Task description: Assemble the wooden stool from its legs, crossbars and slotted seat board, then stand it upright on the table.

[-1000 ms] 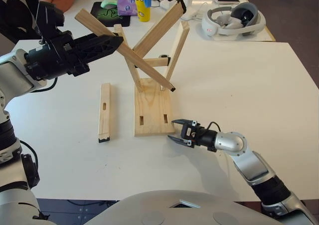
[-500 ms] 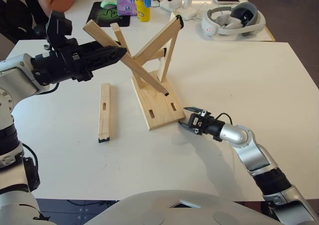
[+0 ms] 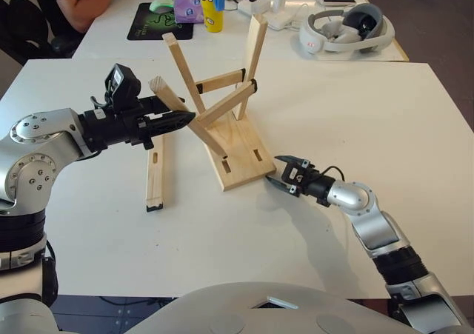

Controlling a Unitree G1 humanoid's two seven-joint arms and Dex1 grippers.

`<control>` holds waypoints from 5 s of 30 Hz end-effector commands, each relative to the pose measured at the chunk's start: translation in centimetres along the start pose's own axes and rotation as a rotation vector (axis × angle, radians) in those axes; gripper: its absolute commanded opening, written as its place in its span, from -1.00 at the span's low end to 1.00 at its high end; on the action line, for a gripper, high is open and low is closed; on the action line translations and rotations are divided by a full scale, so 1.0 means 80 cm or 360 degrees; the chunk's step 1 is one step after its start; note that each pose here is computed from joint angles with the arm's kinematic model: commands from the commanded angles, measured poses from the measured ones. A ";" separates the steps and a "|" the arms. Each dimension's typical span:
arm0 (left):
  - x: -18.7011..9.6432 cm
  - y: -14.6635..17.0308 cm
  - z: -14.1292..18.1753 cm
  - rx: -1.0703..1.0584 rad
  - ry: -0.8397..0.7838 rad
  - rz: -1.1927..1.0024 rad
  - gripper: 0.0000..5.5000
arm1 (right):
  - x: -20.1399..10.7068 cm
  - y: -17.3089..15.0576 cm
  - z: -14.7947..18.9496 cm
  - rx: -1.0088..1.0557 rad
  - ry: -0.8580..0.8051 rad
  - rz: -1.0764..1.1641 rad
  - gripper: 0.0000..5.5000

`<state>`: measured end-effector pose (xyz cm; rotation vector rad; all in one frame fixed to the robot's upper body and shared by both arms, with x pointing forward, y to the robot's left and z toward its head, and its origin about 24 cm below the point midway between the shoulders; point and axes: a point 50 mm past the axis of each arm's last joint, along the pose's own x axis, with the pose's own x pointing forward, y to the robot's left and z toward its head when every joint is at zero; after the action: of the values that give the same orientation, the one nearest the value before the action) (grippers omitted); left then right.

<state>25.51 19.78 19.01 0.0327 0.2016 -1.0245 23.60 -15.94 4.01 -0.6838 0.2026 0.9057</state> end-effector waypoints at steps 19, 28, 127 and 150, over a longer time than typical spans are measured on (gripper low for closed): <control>0.004 0.002 0.002 0.0066 0.0137 -0.0089 -0.26 | 0.006 0.001 -0.003 0.0027 0.0042 -0.0046 0.05; 0.003 0.006 0.005 0.0074 0.0134 -0.0088 -0.26 | 0.005 0.004 -0.006 0.0054 0.0064 -0.0074 0.05; -0.014 -0.003 0.035 -0.0022 -0.0279 -0.0266 0.35 | 0.044 0.017 0.036 0.1046 -0.0435 -0.0015 -0.38; 0.032 -0.037 0.119 0.0068 -0.0741 -0.0336 -0.83 | 0.072 0.062 0.002 0.1103 -0.0110 0.0005 -1.00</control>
<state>25.89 15.39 27.56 -0.1896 -0.2217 -1.2046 24.64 -9.91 2.00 -0.0066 0.2694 0.7930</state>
